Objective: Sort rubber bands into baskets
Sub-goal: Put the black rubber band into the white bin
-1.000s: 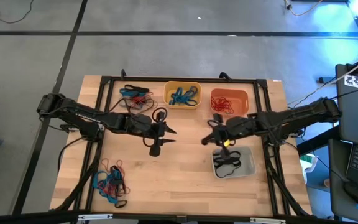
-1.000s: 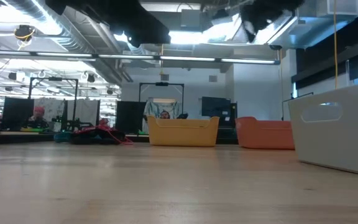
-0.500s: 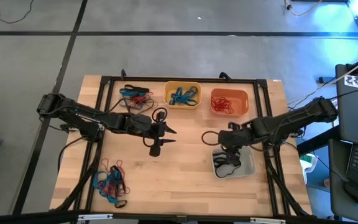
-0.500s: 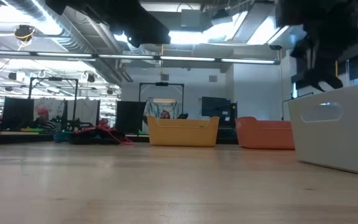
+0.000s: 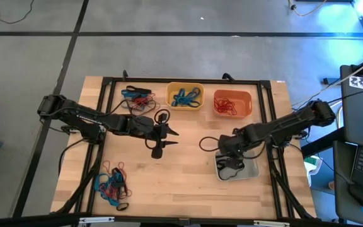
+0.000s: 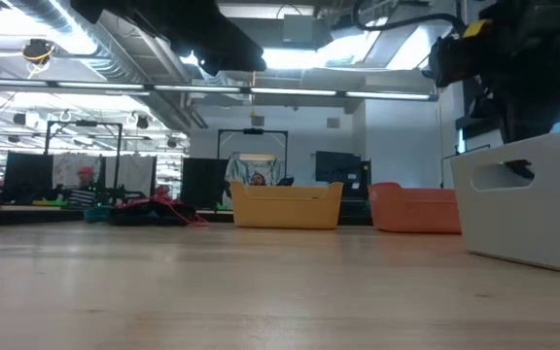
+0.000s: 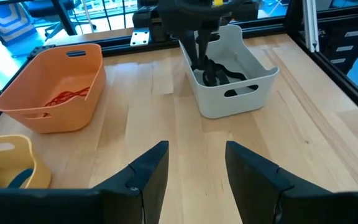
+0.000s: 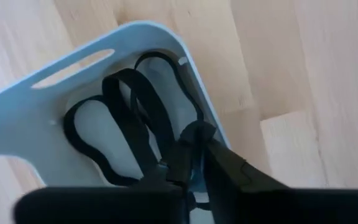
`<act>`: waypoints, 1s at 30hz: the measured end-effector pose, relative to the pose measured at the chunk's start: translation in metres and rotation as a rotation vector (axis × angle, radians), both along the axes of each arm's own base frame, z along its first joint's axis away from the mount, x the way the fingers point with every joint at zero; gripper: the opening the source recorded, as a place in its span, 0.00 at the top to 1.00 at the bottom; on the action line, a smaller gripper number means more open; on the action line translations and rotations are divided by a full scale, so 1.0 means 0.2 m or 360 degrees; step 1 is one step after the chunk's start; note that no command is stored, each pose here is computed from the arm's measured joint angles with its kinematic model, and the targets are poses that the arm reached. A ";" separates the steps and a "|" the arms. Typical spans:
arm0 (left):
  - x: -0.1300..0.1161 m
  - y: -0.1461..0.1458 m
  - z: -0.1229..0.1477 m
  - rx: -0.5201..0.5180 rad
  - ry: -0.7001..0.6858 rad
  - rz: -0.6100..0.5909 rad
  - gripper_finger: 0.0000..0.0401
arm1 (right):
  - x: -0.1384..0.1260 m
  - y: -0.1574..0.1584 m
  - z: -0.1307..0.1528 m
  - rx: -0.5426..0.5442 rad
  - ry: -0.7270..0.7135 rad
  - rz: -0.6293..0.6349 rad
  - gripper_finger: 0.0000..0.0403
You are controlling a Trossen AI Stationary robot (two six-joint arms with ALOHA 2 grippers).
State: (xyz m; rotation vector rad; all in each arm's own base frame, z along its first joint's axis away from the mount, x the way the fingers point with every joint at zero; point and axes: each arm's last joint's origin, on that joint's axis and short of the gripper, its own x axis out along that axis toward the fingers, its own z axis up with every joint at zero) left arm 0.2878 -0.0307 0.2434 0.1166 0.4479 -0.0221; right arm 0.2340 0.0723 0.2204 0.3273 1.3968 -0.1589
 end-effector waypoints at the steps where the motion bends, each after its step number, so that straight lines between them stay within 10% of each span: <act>1: 0.00 0.00 0.00 0.0003 0.0000 0.0005 0.61 | 0.00 0.00 0.00 0.0004 0.0006 -0.0005 0.85; 13: 0.00 0.00 0.00 -0.0012 0.0004 0.0017 0.61 | 0.01 -0.03 0.00 0.0246 0.0048 0.0005 0.44; 22: 0.00 0.02 0.00 -0.0012 0.0014 0.0042 0.61 | 0.06 -0.10 0.17 0.0324 0.0006 0.0021 0.44; 30: -0.01 0.05 -0.03 -0.0030 0.0116 0.0120 0.61 | 0.18 -0.11 0.41 -0.0083 -0.0491 0.0186 0.45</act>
